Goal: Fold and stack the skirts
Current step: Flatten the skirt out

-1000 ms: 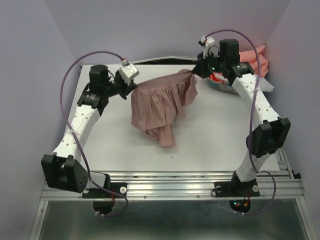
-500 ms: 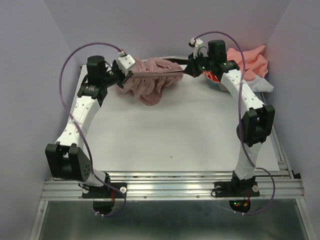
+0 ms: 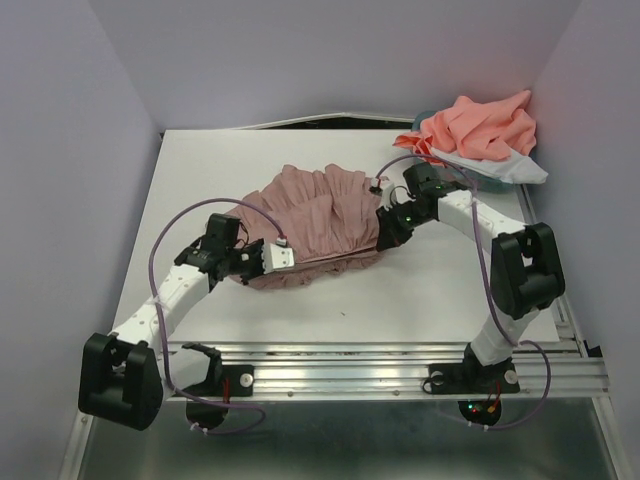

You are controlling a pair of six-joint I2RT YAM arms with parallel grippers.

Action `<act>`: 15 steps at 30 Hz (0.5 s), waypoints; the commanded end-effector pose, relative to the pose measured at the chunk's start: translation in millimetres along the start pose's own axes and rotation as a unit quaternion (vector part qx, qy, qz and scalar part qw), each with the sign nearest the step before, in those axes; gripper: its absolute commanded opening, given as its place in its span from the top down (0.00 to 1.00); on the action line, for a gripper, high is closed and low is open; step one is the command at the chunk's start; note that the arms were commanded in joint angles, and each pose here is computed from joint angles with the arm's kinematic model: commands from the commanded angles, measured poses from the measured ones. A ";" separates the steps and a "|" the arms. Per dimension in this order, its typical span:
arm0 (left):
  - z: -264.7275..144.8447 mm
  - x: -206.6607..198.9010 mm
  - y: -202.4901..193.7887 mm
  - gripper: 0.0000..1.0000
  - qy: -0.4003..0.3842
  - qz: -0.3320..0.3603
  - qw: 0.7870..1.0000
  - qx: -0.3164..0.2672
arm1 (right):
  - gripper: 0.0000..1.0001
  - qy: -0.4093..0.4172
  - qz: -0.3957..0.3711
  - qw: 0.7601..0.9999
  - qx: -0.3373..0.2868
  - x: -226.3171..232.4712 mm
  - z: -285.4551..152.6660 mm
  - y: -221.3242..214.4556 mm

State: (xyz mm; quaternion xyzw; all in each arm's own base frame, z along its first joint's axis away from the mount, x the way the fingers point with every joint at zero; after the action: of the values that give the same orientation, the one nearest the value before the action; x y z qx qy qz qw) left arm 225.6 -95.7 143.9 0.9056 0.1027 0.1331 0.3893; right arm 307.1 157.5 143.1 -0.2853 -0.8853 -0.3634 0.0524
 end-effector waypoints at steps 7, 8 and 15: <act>-11.5 -12.4 10.1 0.46 -0.030 0.014 0.999 -0.013 | 0.99 0.005 -0.026 0.999 -0.018 15.1 -15.8 1.7; -11.9 -10.4 11.2 0.42 -0.024 0.016 0.999 -0.013 | 0.99 0.006 -0.025 0.999 -0.020 15.7 -16.0 1.8; -9.0 -11.2 23.5 0.34 -0.032 0.023 0.999 -0.019 | 0.99 0.010 -0.026 0.999 -0.018 20.6 -14.8 -0.7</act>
State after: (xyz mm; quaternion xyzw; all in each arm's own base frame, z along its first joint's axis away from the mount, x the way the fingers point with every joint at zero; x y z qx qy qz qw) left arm 212.1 -96.9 146.6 0.9123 0.0909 0.1051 0.3852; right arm 293.9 153.5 147.8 -0.2763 -0.8869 -0.3665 0.0527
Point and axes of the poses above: each gripper's point midway between its finger pads, its own z axis out along the fingers, its own x axis along the line the jaws close on, y = z × x, the point moved 7 cm from there along -z, back along the fingers, and after that the axes turned 11 degrees about -z, right-handed, at the moved point
